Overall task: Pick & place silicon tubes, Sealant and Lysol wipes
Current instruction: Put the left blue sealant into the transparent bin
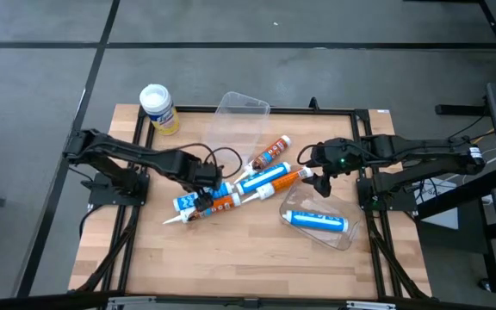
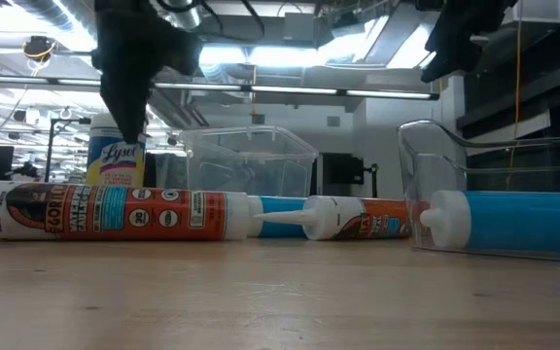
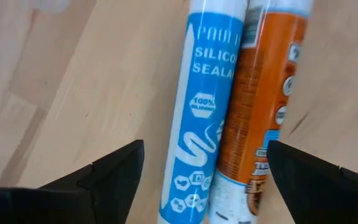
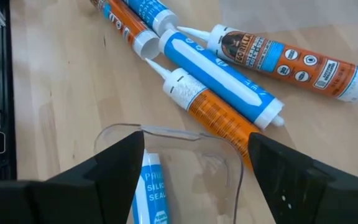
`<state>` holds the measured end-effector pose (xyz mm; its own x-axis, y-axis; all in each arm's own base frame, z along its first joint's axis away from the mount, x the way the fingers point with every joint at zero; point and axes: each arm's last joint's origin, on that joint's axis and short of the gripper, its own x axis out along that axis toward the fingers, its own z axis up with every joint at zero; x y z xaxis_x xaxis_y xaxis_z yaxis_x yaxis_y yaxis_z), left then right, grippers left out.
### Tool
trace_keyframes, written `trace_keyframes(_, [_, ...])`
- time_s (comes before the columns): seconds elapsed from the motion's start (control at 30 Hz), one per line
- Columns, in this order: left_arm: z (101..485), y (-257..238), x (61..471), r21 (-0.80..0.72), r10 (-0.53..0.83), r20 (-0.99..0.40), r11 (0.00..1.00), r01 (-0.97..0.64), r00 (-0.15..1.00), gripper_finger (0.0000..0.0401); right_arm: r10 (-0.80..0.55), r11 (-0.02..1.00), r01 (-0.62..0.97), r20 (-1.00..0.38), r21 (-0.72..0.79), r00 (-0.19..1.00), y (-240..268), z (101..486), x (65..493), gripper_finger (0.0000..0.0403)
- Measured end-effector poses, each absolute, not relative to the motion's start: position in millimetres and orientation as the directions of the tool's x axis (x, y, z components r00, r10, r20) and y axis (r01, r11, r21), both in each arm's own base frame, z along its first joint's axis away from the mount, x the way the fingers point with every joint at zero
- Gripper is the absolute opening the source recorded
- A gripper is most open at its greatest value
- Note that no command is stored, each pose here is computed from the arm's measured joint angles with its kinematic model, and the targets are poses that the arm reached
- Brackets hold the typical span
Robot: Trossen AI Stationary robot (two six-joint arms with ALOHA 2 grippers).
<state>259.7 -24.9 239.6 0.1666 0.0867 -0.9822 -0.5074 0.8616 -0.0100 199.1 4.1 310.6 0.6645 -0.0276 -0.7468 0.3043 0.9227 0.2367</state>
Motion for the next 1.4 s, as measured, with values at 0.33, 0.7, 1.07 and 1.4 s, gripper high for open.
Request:
trace_keyframes(0.33, [192, -42, 278, 0.126, 0.124, -0.992, 0.938, -0.323, -0.028, 0.0333, -0.033, 0.922, 0.31, -0.746, 0.234, 0.665, 4, 311, 199, 0.0289])
trace_keyframes(0.7, [143, -47, 284, 0.208, 0.163, -0.971, 0.936, -0.284, -0.173, 0.0333, -0.034, 0.922, 0.311, -0.75, 0.232, 0.661, 4, 310, 199, 0.0289])
trace_keyframes(1.07, [135, -46, 276, 0.194, 0.146, -0.977, 0.912, -0.362, -0.156, 0.0268, -0.043, 0.923, 0.315, -0.751, 0.224, 0.659, 4, 310, 199, 0.0289])
trace_keyframes(1.4, [138, -47, 276, 0.175, 0.129, -0.982, 0.901, -0.396, -0.14, 0.021, -0.043, 0.922, 0.316, -0.75, 0.225, 0.66, 4, 310, 199, 0.0289])
